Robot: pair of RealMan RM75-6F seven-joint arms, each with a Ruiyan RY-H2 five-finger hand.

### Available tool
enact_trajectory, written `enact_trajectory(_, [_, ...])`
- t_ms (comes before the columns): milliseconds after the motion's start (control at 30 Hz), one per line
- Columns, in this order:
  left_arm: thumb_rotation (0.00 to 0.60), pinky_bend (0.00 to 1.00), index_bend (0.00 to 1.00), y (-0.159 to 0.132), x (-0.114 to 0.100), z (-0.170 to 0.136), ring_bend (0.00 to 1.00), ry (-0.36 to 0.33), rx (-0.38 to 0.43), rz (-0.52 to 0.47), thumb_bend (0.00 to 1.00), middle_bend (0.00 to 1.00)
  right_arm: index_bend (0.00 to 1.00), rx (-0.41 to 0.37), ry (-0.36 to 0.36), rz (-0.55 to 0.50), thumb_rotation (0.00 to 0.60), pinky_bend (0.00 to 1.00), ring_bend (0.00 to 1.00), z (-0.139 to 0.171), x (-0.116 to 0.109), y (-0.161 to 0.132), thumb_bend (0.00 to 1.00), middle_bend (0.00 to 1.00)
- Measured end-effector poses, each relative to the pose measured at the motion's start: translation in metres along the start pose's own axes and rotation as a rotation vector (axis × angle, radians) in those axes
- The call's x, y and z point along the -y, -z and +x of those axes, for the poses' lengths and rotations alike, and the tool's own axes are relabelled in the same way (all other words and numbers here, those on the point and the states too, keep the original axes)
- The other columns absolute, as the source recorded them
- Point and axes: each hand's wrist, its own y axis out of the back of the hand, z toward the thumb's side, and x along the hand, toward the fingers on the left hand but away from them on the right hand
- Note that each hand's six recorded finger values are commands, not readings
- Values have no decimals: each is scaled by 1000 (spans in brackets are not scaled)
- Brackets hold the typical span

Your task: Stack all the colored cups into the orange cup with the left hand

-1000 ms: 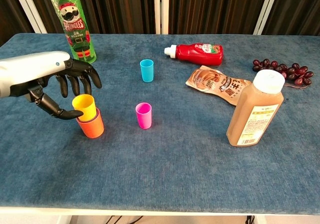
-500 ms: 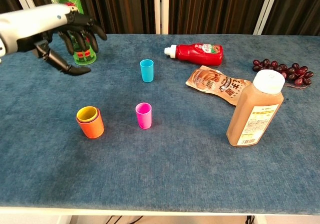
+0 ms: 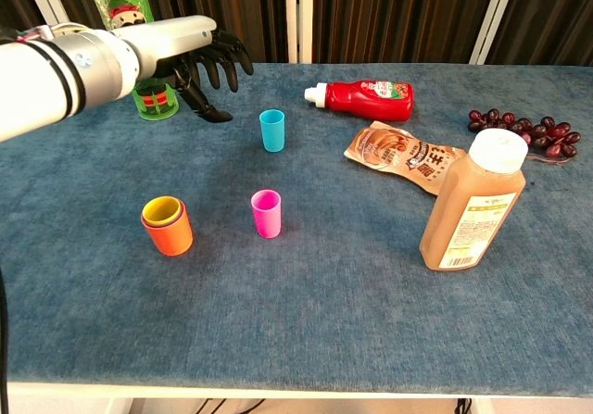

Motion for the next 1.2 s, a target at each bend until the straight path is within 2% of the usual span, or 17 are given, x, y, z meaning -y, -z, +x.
enact_trajectory(233, [600, 412, 259, -12, 14, 29, 307, 18, -9, 30, 223, 315, 0, -4, -7, -8, 600, 0, 0, 0, 3, -2, 172, 0])
enact_trajectory(533, [600, 417, 277, -22, 27, 51, 308, 46, -13, 46, 223, 321, 0, 2, -13, -17, 600, 0, 0, -1, 5, 1, 174, 0])
enact_trajectory(800, [600, 449, 367, -19, 33, 61, 330, 60, -34, 73, 224, 356, 0, 1, -8, -22, 600, 0, 0, -2, 2, 3, 174, 0])
enact_trajectory(1200, [600, 504, 408, -22, 40, 64, 397, 59, -36, 80, 234, 424, 0, 11, -14, -32, 600, 0, 0, -3, 6, 9, 173, 0])
